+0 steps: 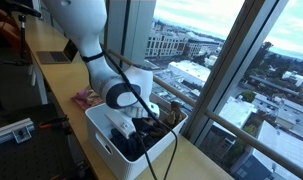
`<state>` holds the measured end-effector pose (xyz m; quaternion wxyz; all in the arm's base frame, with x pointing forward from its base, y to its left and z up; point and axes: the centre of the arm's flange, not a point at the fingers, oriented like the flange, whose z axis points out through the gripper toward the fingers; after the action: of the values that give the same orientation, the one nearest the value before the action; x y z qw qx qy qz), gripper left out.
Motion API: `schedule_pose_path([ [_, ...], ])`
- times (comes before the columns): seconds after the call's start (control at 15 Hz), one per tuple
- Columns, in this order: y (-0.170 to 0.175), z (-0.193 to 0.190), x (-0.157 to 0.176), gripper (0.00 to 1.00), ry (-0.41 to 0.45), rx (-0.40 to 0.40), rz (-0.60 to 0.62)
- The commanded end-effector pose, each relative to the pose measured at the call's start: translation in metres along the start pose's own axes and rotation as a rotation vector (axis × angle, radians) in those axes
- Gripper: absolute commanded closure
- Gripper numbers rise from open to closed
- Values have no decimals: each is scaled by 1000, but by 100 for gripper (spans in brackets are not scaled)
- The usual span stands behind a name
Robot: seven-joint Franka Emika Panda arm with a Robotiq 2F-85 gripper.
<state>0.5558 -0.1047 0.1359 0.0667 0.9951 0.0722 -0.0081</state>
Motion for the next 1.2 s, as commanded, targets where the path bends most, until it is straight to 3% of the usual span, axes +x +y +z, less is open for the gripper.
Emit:
schedule_pose_path([
  [0.0, -10, 44, 6, 0, -22, -1, -26],
  [0.13, -23, 54, 8, 3, -27, -3, -47],
  [0.2, -29, 53, 9, 27, -20, -3, -58],
  [0.33, -39, 46, 10, 29, -12, -3, -74],
  [0.93, -81, -9, 15, 95, 47, 19, -140],
  [1.13, -96, -35, 21, 100, 77, 24, -156],
])
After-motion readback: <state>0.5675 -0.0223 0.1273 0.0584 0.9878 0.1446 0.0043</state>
